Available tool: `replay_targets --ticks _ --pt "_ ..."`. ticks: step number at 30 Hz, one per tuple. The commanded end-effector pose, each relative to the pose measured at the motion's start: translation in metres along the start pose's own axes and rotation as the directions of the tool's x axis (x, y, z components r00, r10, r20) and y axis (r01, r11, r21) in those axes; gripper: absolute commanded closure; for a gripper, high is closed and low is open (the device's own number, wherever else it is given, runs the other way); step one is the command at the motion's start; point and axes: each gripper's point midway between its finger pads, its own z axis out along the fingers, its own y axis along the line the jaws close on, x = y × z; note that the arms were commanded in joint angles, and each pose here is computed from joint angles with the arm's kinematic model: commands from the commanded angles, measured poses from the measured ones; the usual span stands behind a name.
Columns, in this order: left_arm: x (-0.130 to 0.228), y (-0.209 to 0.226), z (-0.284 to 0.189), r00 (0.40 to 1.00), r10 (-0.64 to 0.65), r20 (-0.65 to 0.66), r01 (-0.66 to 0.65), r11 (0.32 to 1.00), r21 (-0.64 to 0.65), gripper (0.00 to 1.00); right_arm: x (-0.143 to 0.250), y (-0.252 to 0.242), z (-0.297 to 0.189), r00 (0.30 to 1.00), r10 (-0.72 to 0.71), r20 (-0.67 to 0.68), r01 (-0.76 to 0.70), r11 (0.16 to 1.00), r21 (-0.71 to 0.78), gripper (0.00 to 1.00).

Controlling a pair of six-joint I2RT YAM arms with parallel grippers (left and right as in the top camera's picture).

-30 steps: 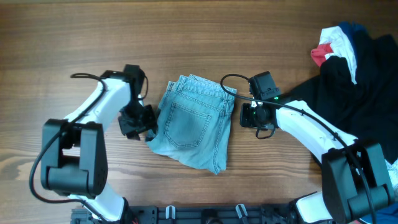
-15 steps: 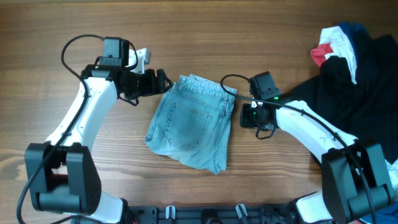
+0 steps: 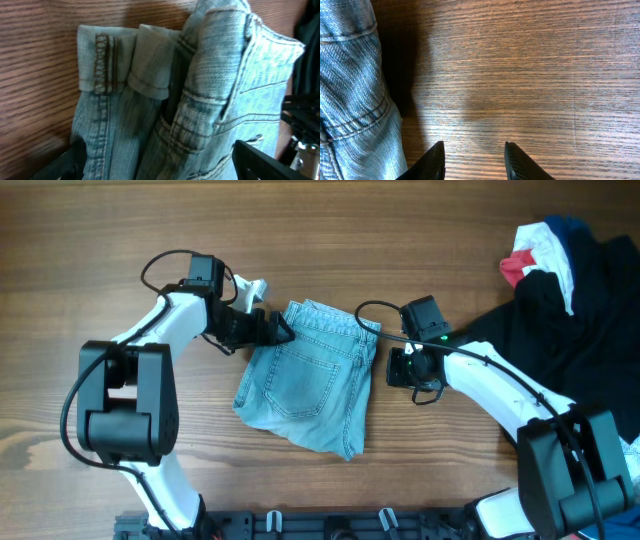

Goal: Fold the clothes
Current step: 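Grasp the left edge of the folded shorts with the left gripper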

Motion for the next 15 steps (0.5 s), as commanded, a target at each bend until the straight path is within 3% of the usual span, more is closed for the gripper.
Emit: replay_targets --ticks 1,4,7,9,12,13,15 --pt "0.016 0.000 0.029 0.997 0.017 -0.081 -0.013 0.999 0.044 0.18 0.002 0.001 0.001 1.000 0.003 -0.012 -0.003 1.000 -0.011 0.61" --pt "0.028 -0.002 0.047 0.990 0.020 -0.136 -0.013 0.999 0.045 0.23 0.003 0.000 0.001 1.000 0.003 -0.015 -0.003 1.000 -0.009 0.61" --pt "0.035 -0.007 0.058 0.985 0.034 -0.168 -0.026 0.998 0.050 0.45 0.004 0.000 0.001 1.000 0.004 -0.019 -0.004 1.000 -0.007 0.61" --pt "0.035 -0.009 0.060 0.985 0.043 -0.168 -0.035 0.998 0.052 0.53 0.004 0.000 0.001 1.000 0.004 -0.019 -0.004 1.000 -0.007 0.61" --pt "0.035 -0.009 0.060 0.985 0.044 -0.167 -0.036 0.998 0.052 0.76 0.004 0.000 0.001 1.000 0.004 -0.019 -0.004 1.000 -0.007 0.61" --pt "0.033 -0.008 0.058 0.986 0.041 -0.161 -0.033 0.998 0.051 0.96 0.004 0.000 0.001 1.000 0.003 -0.019 -0.003 1.000 -0.007 0.61" --pt "0.029 -0.001 0.053 0.989 0.017 -0.147 -0.013 0.999 0.034 0.96 0.004 0.000 0.001 1.000 0.003 -0.019 -0.003 1.000 -0.007 0.60"
